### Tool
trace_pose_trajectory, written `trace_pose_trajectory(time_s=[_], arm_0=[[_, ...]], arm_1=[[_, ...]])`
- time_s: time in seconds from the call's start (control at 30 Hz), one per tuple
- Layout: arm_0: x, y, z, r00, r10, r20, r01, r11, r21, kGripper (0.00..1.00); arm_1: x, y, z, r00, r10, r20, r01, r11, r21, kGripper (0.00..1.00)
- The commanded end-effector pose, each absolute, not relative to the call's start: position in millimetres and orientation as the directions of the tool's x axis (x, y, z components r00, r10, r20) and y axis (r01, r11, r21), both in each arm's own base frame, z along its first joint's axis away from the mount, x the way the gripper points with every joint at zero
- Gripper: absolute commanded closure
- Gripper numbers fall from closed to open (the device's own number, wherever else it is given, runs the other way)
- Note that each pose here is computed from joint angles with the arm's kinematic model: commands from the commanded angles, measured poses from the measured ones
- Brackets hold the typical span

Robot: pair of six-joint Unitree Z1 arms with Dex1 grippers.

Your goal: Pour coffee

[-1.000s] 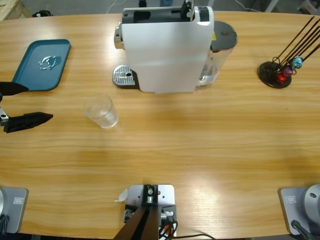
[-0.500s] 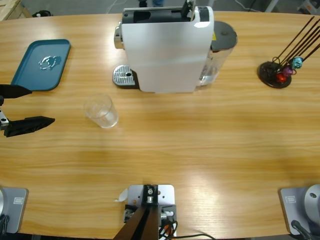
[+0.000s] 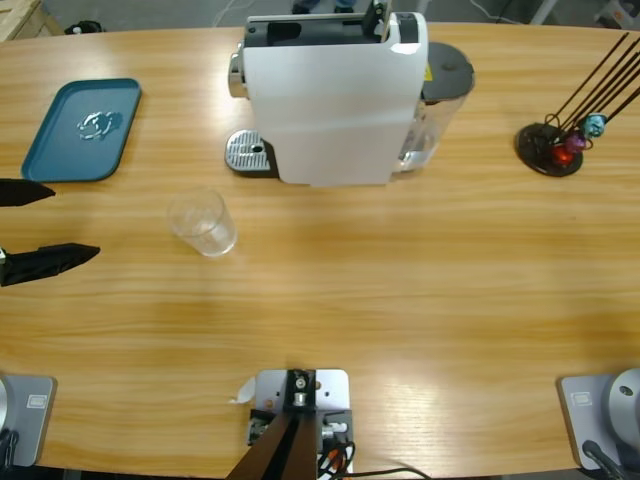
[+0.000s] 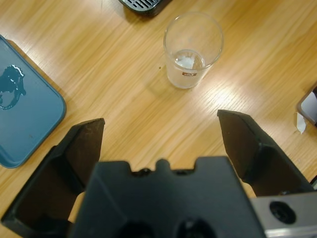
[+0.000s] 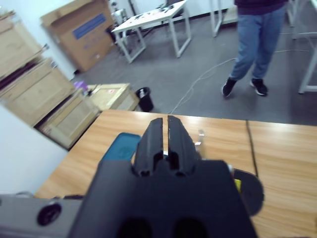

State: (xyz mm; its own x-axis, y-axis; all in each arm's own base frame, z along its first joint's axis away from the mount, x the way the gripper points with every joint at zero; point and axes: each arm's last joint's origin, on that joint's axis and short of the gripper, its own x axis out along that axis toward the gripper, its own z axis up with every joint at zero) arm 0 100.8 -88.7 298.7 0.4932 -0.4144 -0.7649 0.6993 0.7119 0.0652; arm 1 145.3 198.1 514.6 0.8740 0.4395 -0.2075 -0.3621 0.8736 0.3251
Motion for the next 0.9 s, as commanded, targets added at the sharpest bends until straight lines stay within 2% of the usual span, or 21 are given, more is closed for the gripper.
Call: trace_pose_trajectory(time_s=[0.03,0.1,0.27,0.57,0.9], arm_0=[[99,-89,292,0.471,-0.392,-0.79,0.719,0.69,0.086,0.0],[98,-87,292,0.474,-0.393,-0.788,0.718,0.69,0.088,0.0],[96,-86,290,0.467,-0.386,-0.796,0.721,0.687,0.09,0.0],[97,-87,288,0.46,-0.383,-0.801,0.726,0.681,0.092,0.0],[96,-85,289,0.462,-0.384,-0.799,0.726,0.682,0.092,0.0]], arm_1=[[198,230,453,0.884,0.302,-0.356,-0.181,0.925,0.334,1.0],[209,243,438,0.881,0.28,-0.382,-0.154,0.932,0.33,1.0],[224,248,425,0.888,0.227,-0.4,-0.094,0.941,0.326,1.0],[227,242,412,0.884,0.193,-0.426,-0.049,0.944,0.326,1.0],[238,267,381,0.817,0.373,-0.44,-0.174,0.887,0.427,1.0]])
